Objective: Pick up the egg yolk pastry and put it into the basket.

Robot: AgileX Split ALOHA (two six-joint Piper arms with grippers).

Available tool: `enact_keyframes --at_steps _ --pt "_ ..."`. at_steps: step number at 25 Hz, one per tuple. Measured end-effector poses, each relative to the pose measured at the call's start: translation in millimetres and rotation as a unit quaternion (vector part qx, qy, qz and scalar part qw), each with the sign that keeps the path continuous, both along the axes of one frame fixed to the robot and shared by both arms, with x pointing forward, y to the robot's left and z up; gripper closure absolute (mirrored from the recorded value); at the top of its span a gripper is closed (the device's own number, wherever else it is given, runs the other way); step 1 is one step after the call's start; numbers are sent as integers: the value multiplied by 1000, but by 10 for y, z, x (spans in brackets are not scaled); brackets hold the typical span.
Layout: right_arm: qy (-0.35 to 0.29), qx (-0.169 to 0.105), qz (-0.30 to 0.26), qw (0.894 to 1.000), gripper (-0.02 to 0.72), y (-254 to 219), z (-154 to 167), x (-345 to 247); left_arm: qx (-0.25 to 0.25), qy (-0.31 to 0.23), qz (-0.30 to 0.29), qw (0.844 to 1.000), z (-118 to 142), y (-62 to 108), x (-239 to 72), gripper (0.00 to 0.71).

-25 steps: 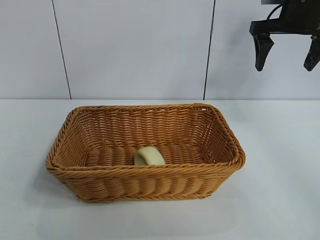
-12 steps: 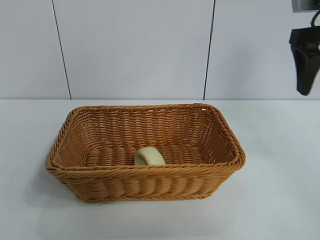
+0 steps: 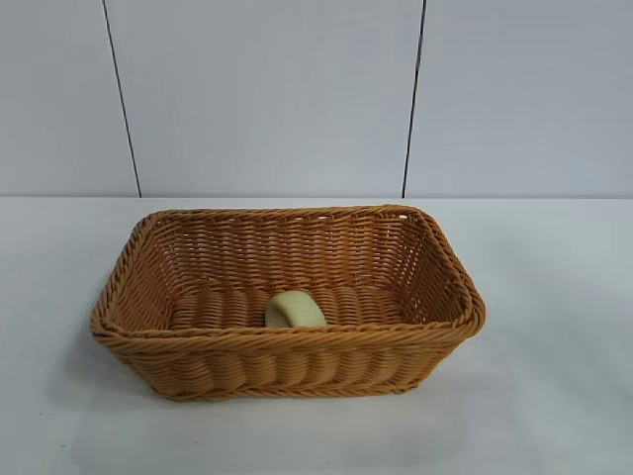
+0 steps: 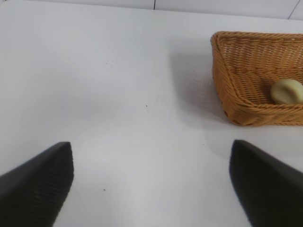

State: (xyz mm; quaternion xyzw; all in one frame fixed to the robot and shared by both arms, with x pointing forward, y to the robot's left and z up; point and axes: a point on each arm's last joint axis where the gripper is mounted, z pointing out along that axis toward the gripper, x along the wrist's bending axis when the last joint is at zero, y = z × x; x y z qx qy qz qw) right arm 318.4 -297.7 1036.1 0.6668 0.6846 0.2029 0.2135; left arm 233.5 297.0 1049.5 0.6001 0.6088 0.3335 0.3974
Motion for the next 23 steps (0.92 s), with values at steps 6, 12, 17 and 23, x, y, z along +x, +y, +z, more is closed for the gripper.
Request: enact_keyframes --at_steps 6,12,17,23 --pt "-127 7 0 992 18 -19 154 -375 0 0 0 1000 0 0 0 20" --pt "-239 14 0 971 18 -37 195 -735 1 0 0 1000 0 1 0 20" --pt "-268 17 1 963 18 -38 195 -832 1 0 0 1000 0 1 0 20" --pt "-270 21 3 963 18 -31 195 -840 1 0 0 1000 0 1 0 20"
